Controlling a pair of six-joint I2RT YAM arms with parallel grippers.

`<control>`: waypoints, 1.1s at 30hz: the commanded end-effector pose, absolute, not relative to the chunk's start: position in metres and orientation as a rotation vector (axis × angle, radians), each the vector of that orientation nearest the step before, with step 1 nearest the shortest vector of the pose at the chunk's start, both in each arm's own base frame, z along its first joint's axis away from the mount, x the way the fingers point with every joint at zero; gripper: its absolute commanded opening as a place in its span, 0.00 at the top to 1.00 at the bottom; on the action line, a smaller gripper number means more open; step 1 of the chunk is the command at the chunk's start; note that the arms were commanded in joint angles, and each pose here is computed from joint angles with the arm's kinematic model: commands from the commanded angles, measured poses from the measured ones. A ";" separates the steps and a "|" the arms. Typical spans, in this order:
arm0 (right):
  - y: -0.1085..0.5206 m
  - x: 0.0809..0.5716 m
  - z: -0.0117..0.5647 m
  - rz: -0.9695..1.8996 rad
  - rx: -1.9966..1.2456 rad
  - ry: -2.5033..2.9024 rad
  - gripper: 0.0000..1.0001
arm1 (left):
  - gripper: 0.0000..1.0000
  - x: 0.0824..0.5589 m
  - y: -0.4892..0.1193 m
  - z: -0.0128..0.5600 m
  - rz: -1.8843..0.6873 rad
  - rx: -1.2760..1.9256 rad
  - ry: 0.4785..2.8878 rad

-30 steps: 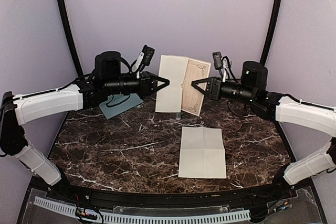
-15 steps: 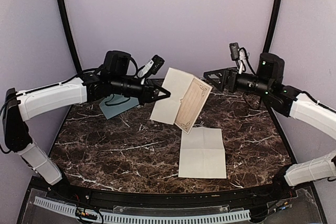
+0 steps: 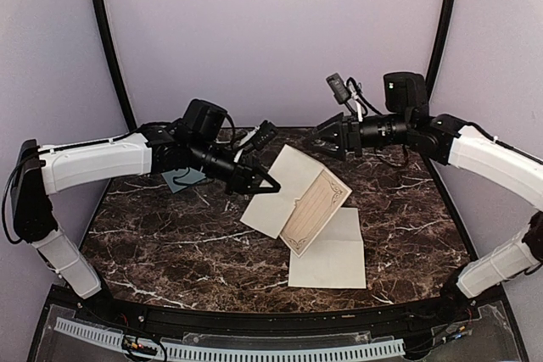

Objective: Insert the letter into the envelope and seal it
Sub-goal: Fold the letter.

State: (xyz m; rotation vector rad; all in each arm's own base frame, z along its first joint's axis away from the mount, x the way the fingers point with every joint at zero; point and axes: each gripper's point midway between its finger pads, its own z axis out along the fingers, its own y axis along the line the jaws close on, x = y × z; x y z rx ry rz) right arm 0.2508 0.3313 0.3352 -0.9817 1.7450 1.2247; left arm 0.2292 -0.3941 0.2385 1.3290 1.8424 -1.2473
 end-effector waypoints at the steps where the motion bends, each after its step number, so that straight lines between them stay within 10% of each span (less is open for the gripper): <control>1: 0.345 0.226 0.330 1.369 -1.105 1.718 0.16 | 1.00 0.210 -0.396 0.247 -1.338 1.372 1.789; 8: 0.358 0.223 0.307 1.381 -1.139 1.791 0.33 | 1.00 0.207 -0.399 0.245 -1.350 1.376 1.799; 19: 0.364 0.220 0.302 1.410 -1.156 1.791 1.00 | 1.00 0.201 -0.402 0.246 -1.370 1.389 1.788; 25: 0.363 0.218 0.297 1.410 -1.173 1.798 1.00 | 0.41 0.199 -0.405 0.271 -1.425 1.355 1.724; 33: 0.362 0.211 0.293 1.439 -1.201 1.804 1.00 | 0.40 0.214 -0.404 0.292 -1.395 1.270 1.690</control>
